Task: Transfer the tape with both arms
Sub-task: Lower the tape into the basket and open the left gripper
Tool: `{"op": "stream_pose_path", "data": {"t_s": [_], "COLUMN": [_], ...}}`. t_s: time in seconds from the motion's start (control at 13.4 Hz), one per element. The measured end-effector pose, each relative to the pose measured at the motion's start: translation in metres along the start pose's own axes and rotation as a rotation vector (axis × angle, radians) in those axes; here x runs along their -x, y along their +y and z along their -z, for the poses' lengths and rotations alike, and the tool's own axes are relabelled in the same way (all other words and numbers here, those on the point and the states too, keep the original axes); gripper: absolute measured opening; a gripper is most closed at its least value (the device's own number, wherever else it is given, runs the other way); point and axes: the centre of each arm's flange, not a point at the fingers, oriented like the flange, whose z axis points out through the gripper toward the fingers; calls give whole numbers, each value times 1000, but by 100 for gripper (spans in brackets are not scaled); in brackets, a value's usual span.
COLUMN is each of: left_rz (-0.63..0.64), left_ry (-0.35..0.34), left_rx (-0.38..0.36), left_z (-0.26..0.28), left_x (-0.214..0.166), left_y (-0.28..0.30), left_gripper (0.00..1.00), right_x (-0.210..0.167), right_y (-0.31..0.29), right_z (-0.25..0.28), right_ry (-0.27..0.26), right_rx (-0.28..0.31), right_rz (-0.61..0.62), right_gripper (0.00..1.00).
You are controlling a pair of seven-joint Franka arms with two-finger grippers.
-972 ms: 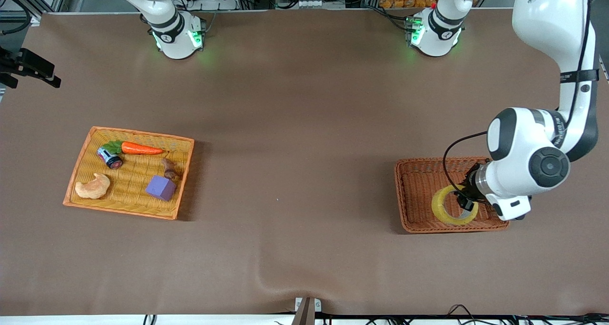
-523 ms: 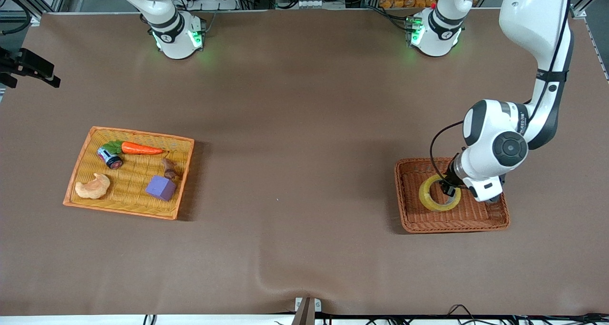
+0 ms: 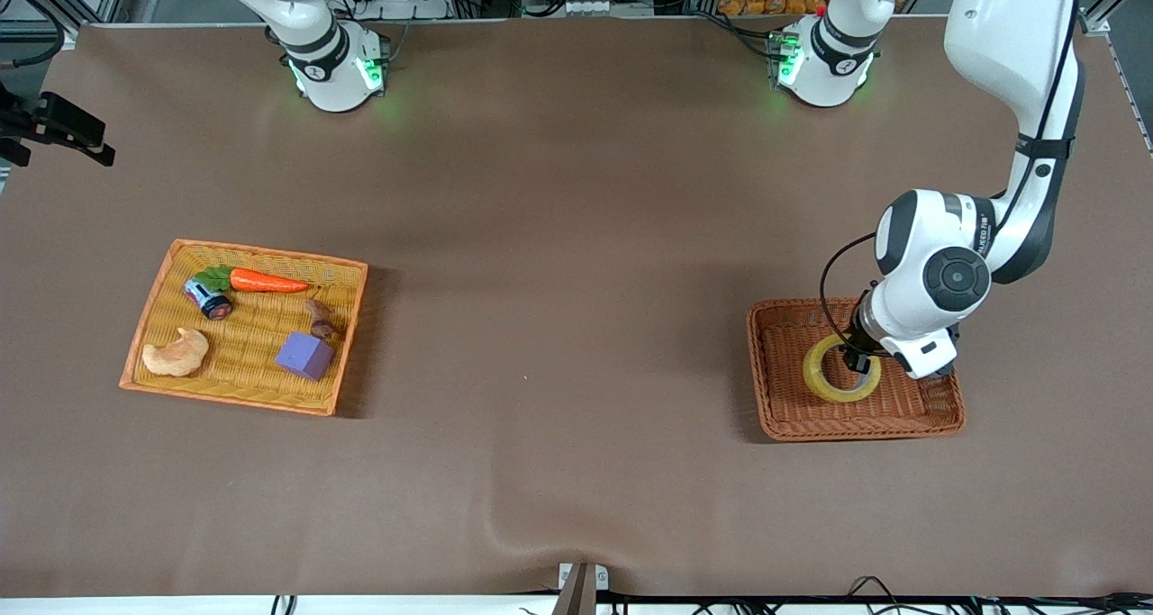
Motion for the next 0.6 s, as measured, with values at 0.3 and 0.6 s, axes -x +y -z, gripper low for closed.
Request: {"op": "stream_pose_path", "data": {"t_s": [0.3, 0.6], "left_rz": [-12, -206], "left_ry": [29, 78], "left_rx": [57, 171], "left_z": [23, 105], "left_x": [-4, -8], "left_y": [9, 18], "left_gripper": [82, 100], "right_x": [0, -4], "right_y": [-1, 11], "right_z": [0, -1], "right_ry": [0, 25], "right_rx": [1, -32], "right_rz": [-7, -63], "right_gripper": [100, 100]}}
